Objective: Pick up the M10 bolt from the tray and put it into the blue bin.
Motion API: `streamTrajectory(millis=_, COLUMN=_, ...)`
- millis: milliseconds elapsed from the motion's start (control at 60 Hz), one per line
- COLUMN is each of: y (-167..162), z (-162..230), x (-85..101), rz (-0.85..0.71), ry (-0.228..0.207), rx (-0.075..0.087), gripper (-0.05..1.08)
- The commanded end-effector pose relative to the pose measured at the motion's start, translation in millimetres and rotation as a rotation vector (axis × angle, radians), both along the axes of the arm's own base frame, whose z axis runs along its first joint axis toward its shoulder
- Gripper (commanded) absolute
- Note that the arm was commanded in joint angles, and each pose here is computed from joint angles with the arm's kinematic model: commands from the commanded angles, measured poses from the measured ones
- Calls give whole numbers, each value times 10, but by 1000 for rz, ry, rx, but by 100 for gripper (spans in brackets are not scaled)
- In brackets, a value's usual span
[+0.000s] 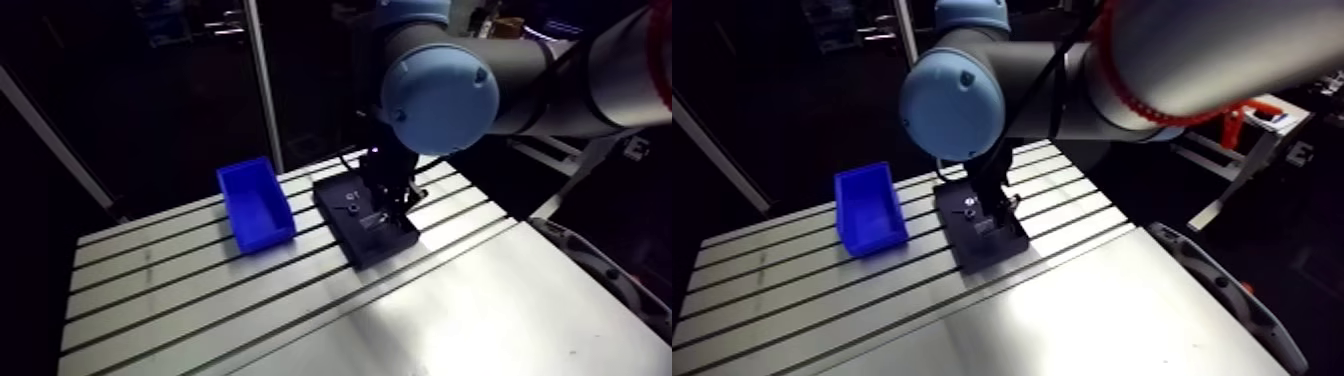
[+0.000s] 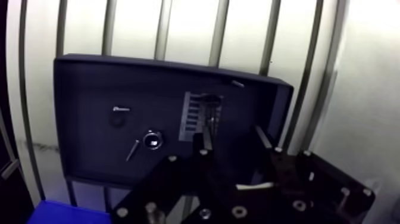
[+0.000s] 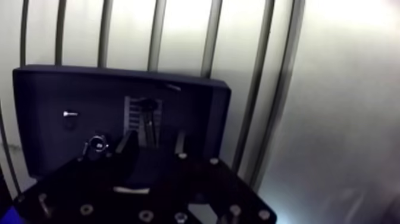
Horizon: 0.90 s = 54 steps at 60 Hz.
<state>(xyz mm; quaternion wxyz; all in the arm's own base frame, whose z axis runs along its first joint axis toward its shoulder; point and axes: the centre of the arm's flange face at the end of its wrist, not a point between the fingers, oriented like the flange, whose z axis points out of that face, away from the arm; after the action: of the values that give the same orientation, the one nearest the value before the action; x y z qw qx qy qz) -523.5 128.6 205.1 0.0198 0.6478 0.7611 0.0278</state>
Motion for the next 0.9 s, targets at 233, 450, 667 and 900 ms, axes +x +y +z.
streamTrajectory(millis=233, y=15, z=-73, x=-34, rz=1, ry=8, rx=4, gripper=55)
streamTrajectory(millis=450, y=26, z=-129, x=-54, rz=1, ry=9, rx=4, gripper=55)
streamTrajectory(millis=667, y=29, z=-167, x=-59, rz=-1, ry=4, rx=2, gripper=55)
streamTrajectory(millis=900, y=36, z=-221, x=-73, rz=-1, ry=-3, rx=-2, gripper=55)
